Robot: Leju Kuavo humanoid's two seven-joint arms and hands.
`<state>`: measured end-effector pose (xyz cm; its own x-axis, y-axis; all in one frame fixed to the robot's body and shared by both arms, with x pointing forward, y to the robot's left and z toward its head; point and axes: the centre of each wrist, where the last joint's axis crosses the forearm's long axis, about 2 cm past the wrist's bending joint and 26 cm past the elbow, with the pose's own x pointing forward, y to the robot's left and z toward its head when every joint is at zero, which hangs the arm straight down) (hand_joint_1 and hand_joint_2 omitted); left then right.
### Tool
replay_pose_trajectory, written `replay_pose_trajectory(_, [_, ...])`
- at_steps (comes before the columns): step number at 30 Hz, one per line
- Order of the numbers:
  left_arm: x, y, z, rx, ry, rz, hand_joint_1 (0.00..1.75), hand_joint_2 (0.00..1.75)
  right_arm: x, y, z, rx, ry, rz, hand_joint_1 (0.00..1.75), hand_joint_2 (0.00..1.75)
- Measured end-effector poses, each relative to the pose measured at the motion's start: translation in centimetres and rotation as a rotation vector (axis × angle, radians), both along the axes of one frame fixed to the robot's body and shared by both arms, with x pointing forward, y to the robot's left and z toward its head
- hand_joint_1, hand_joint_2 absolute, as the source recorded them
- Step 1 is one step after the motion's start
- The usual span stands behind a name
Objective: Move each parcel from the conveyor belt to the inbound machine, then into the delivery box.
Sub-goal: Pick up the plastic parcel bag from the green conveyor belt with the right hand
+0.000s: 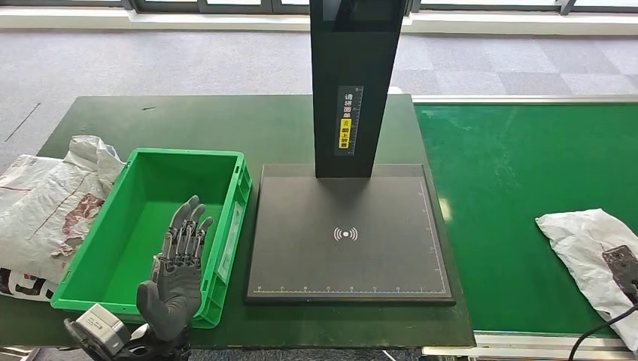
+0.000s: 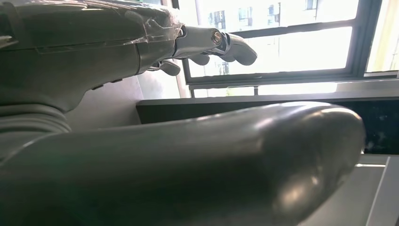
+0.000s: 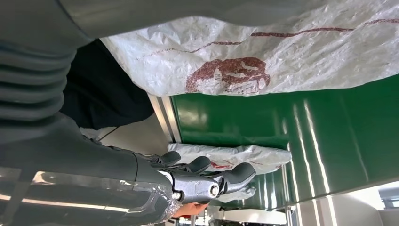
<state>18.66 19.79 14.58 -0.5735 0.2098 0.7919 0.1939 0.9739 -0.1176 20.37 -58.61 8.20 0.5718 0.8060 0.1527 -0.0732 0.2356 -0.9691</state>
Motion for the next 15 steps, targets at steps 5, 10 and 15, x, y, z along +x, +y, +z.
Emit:
replay_pose_trajectory(5, [0.0, 0.05, -0.02, 0.002, 0.0, 0.0, 0.0, 0.0, -0.13, -0.17, -0.13, 0.003, 0.009, -0.005, 0.0, 0.44])
replay_pose_trajectory(10, [-0.01, 0.1, -0.04, 0.004, 0.0, -0.001, 0.0, 0.0, -0.23, -0.3, -0.23, 0.011, 0.022, -0.01, 0.0, 1.31])
replay_pose_trajectory(15, [-0.12, 0.27, -0.1, 0.008, 0.002, -0.006, 0.0, 0.0, -0.88, -0.32, -0.8, 0.095, 0.106, -0.025, 0.0, 1.75])
